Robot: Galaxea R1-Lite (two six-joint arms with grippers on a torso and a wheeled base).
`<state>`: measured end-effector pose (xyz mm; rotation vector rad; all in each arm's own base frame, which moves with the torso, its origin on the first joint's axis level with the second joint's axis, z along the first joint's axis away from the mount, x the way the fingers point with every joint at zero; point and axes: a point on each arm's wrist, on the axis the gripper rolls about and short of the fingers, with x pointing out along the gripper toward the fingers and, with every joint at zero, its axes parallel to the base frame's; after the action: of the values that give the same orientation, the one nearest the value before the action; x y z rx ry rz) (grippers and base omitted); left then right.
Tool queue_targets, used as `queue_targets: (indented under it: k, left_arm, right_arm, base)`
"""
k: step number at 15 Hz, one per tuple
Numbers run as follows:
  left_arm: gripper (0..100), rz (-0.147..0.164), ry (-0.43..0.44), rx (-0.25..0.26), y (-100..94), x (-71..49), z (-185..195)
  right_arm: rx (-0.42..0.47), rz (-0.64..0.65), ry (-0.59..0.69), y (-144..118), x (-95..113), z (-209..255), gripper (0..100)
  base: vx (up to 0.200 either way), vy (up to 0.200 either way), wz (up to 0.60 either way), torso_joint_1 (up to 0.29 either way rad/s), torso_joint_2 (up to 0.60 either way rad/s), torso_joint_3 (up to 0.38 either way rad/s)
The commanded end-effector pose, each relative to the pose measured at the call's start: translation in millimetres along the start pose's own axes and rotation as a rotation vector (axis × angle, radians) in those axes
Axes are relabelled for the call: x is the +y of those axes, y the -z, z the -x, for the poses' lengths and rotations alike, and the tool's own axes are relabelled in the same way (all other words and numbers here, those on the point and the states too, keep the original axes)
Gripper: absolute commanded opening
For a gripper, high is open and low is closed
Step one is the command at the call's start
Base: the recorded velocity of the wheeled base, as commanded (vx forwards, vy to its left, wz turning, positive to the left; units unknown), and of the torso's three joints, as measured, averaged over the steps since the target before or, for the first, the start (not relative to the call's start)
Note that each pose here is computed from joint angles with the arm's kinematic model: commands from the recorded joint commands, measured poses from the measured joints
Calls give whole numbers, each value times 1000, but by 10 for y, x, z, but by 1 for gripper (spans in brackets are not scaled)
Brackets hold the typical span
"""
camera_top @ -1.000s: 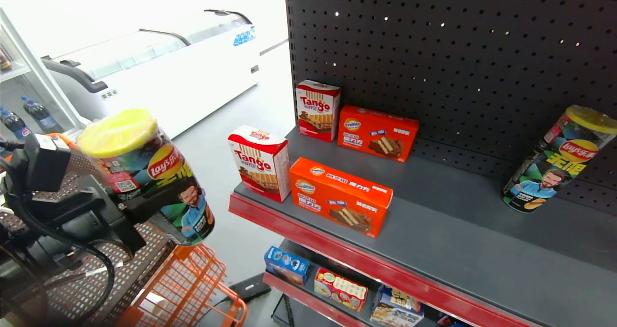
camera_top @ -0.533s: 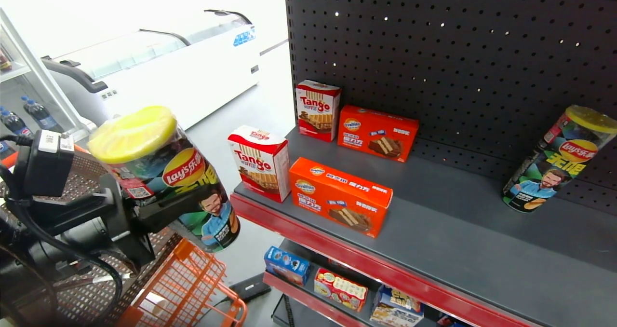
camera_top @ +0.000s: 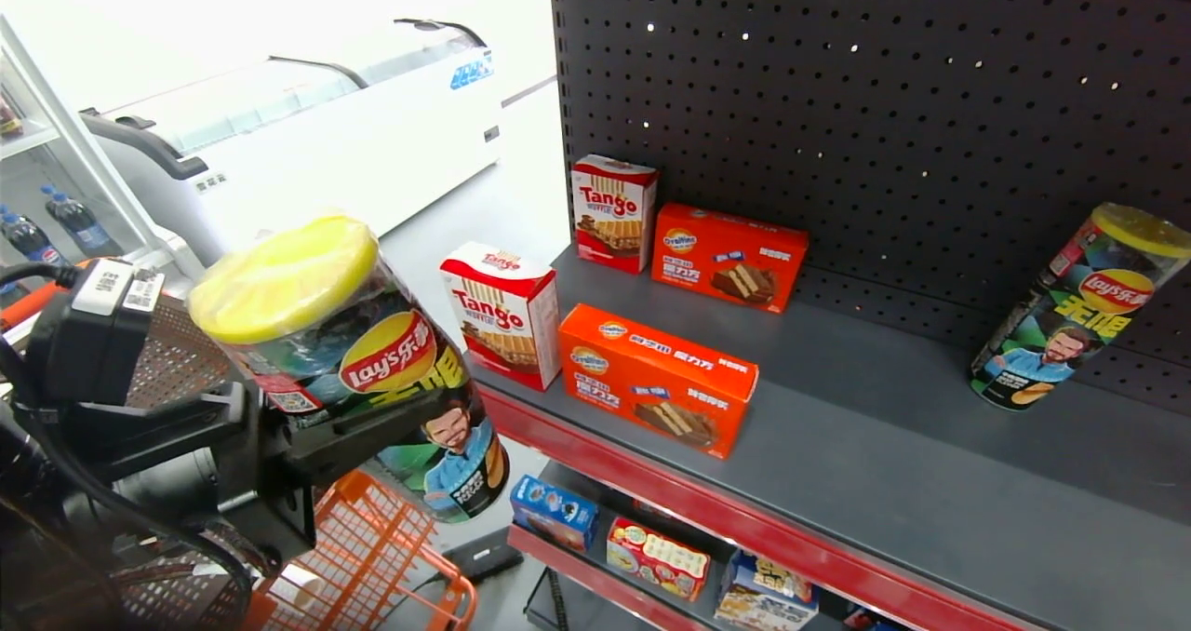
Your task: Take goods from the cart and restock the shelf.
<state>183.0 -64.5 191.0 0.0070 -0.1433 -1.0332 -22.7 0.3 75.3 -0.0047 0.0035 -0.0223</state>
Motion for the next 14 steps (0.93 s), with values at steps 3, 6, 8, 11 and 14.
queue_targets:
  k: [3,6,8,11,14]
  left_arm:
    - [0,3,75,-19,-40,-96,-101]
    - [0,22,177,-30,-51,-260,-225]
    - [0,18,194,-40,-79,-275,-263]
    - [0,6,202,-56,-126,-267,-303]
    - [0,8,199,-55,-125,-264,-307]
  right_arm:
    - [1,-2,-1,0,0,-1,100]
    - [1,0,1,0,0,-1,100]
    - [1,0,1,0,0,-1,100]
    - [1,0,1,0,0,-1,100]
    - [1,0,1,0,0,-1,100]
  base:
    - [0,0,0,0,0,0]
    - [0,0,-600,2,1,4]
    - [0,0,-600,0,0,7]
    - [0,0,-200,4,1,-2]
    - [0,0,0,0,0,0]
